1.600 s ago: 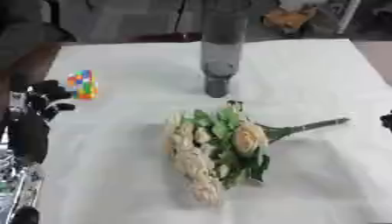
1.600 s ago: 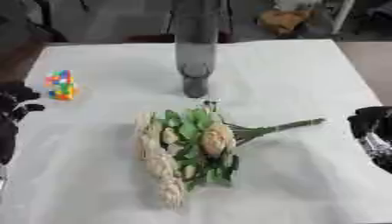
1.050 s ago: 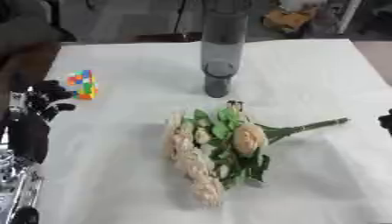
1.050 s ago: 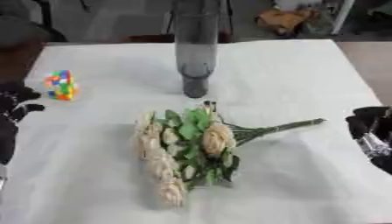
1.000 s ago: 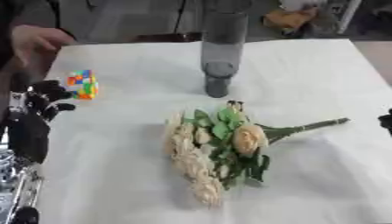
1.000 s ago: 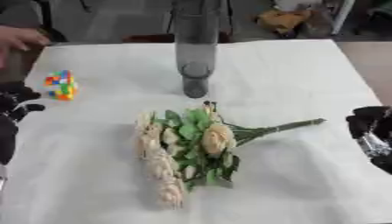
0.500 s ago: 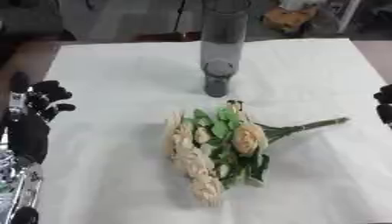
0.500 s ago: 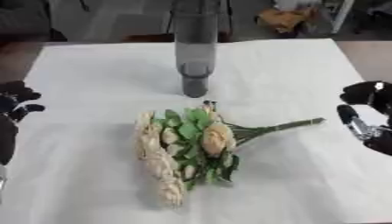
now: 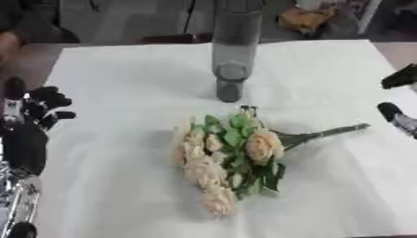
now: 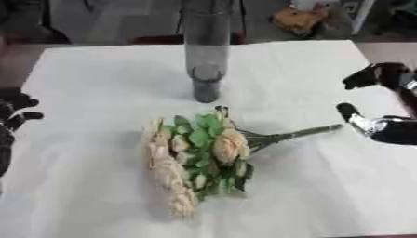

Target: Arrange flowers into the vase.

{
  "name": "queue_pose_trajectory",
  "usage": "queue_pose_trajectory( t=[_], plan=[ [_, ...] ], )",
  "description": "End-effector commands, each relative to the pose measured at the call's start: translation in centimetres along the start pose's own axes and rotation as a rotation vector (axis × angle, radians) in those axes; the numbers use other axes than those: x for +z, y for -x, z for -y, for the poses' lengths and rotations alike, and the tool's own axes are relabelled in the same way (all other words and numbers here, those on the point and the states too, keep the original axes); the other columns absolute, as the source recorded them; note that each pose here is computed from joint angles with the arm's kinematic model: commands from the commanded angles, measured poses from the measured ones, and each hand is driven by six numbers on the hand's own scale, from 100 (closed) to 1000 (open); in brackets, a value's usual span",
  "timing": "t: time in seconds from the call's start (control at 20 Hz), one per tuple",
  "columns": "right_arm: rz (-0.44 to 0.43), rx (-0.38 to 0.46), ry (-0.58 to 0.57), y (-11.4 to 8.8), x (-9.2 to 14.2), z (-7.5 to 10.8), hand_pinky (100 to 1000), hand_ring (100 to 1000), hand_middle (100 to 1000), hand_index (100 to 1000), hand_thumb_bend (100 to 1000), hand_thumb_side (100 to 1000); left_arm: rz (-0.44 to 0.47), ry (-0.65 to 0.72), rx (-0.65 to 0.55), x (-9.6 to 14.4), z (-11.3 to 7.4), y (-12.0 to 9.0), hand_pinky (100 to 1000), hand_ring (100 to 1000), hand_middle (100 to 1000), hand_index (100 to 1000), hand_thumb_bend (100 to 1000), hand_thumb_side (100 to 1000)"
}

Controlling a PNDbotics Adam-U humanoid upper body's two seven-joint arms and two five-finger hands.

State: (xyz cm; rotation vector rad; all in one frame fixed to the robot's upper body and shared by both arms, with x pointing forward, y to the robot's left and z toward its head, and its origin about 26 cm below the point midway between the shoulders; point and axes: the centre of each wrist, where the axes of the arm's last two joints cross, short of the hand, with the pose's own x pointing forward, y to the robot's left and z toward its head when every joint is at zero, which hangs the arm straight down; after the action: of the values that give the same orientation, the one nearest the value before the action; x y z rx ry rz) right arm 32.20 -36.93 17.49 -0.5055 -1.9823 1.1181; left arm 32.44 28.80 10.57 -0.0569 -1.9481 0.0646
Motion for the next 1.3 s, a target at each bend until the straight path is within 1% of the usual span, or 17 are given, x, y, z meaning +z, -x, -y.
queue_pose_trajectory(
  t=[0.05,0.35,0.55,1.3],
  plan=[
    [0.007,0.099,-0.028,-0.1,-0.4,1.0,770,753,619,747,328,320,0.018,0.015,-0.011,-0.3,-0.1,-0.5,573,643,554,655,625,801],
    [0.011,0.183,-0.053,0.1,-0.9,0.2,782,768,642,762,335,320,0.018,0.017,-0.011,-0.3,-0.1,-0.6,573,643,554,655,625,801],
    [0.029,0.214,-0.073,0.0,-1.5,-0.3,785,772,648,766,336,318,0.018,0.021,-0.009,-0.3,0.0,-0.6,573,644,555,655,625,801],
    [0.070,0.247,-0.207,0.8,-3.7,-1.9,789,775,653,773,340,313,0.012,0.028,-0.006,-0.3,0.1,-0.5,573,644,555,656,625,802]
  ],
)
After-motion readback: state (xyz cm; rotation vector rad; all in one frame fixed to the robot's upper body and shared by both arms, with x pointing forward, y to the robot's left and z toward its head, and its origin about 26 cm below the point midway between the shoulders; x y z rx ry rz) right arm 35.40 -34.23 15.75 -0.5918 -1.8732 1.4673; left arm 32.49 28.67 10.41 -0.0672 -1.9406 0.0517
